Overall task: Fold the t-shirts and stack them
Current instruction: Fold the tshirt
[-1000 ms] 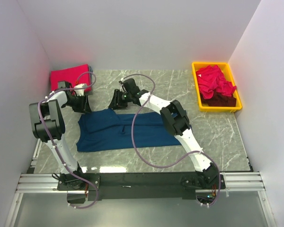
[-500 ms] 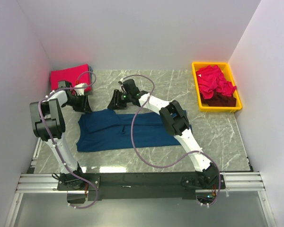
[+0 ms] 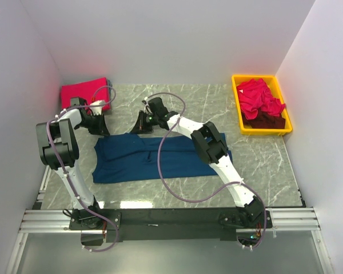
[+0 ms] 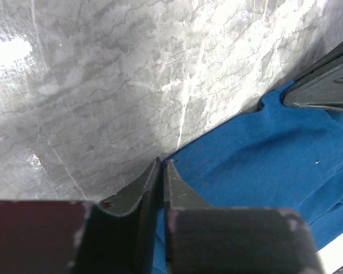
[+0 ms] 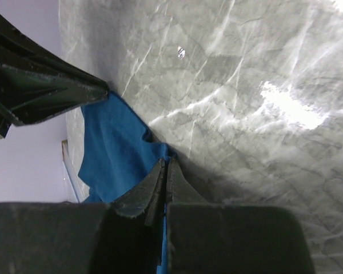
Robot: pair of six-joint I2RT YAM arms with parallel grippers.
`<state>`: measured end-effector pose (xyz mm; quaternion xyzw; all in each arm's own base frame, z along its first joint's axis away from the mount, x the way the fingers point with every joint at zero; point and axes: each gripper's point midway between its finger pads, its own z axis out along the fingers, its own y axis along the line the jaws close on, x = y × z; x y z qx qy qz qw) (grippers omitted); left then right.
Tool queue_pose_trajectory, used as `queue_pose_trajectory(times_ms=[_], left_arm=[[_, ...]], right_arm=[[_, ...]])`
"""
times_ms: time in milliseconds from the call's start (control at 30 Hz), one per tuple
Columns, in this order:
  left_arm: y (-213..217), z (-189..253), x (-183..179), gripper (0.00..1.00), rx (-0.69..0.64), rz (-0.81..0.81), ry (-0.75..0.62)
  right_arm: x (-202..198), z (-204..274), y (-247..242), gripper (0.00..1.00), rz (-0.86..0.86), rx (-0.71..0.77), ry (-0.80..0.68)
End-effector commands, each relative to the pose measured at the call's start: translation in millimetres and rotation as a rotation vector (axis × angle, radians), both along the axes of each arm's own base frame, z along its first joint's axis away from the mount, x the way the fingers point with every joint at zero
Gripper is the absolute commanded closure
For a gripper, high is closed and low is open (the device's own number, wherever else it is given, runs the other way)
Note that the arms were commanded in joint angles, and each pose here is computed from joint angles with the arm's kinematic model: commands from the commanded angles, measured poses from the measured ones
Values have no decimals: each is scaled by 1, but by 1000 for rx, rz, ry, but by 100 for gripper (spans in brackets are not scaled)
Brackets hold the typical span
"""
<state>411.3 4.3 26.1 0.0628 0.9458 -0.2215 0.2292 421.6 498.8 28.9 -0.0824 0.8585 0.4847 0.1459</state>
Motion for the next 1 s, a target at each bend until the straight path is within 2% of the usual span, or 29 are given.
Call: queue_pose_trajectory(times_ms=[0, 33, 100, 267, 500, 567, 967], left_arm=[[-5, 30, 12, 91, -31, -13, -79], [-7, 42, 14, 96, -42, -18, -111], [-10, 53, 13, 99, -51, -28, -134], [-16, 86, -3, 99, -40, -75, -203], [-26, 77, -57, 99, -28, -173, -179], [-25, 79, -65, 99, 6, -191, -215], [-32, 70, -122, 99, 43, -282, -195]], right_arm=[[4, 43, -2, 100, 42, 61, -75], [1, 47, -3, 100, 51, 61, -83], [1, 73, -6, 100, 62, 73, -136], [-17, 106, -16, 100, 87, 90, -153], [-53, 92, -36, 100, 116, 34, -107], [-60, 98, -39, 100, 118, 42, -111], [-116, 77, -48, 100, 182, 5, -59]])
